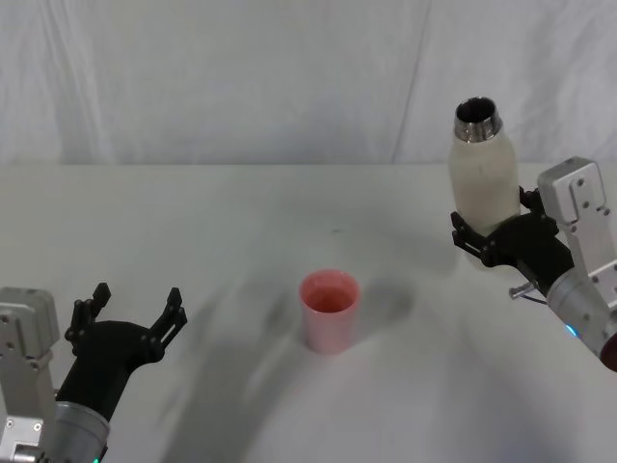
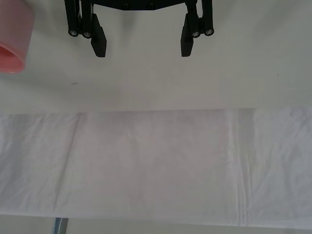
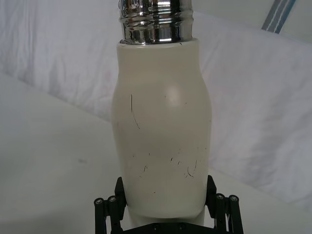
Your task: Grasp the thermos with one hand and pour water into the cup lid.
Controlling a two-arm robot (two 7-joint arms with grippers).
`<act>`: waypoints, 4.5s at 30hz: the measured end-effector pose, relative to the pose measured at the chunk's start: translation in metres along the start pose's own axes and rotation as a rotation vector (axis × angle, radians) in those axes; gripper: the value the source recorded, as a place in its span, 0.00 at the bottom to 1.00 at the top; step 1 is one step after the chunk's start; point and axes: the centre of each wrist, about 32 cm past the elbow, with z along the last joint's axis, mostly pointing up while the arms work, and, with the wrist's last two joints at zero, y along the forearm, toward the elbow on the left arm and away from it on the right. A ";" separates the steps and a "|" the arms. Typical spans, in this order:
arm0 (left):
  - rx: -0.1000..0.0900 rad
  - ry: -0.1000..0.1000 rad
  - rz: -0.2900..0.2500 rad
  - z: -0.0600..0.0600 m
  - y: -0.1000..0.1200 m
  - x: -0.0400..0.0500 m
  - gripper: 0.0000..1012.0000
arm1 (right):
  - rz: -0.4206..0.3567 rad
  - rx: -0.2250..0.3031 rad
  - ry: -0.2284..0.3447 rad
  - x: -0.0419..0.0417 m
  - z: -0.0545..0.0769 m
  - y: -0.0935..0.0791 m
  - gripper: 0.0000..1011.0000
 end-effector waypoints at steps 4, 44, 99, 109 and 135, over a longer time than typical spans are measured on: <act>0.000 0.000 0.000 0.000 0.000 0.0000 0.99 | 0.004 -0.004 -0.060 0.0001 0.004 -0.010 0.95; 0.000 0.000 0.000 0.000 0.000 0.0000 0.99 | -0.038 0.011 -0.482 -0.0462 0.002 -0.053 0.95; 0.000 0.000 0.000 0.000 0.000 0.0000 0.99 | -0.033 -0.020 -0.719 -0.0413 -0.013 -0.028 0.95; 0.000 0.000 0.000 0.000 0.000 0.0000 0.99 | -0.037 -0.007 -0.723 -0.0432 -0.013 -0.021 0.95; 0.000 0.000 0.000 0.000 0.000 0.0000 0.99 | -0.031 -0.016 -0.826 -0.0469 -0.016 -0.027 0.95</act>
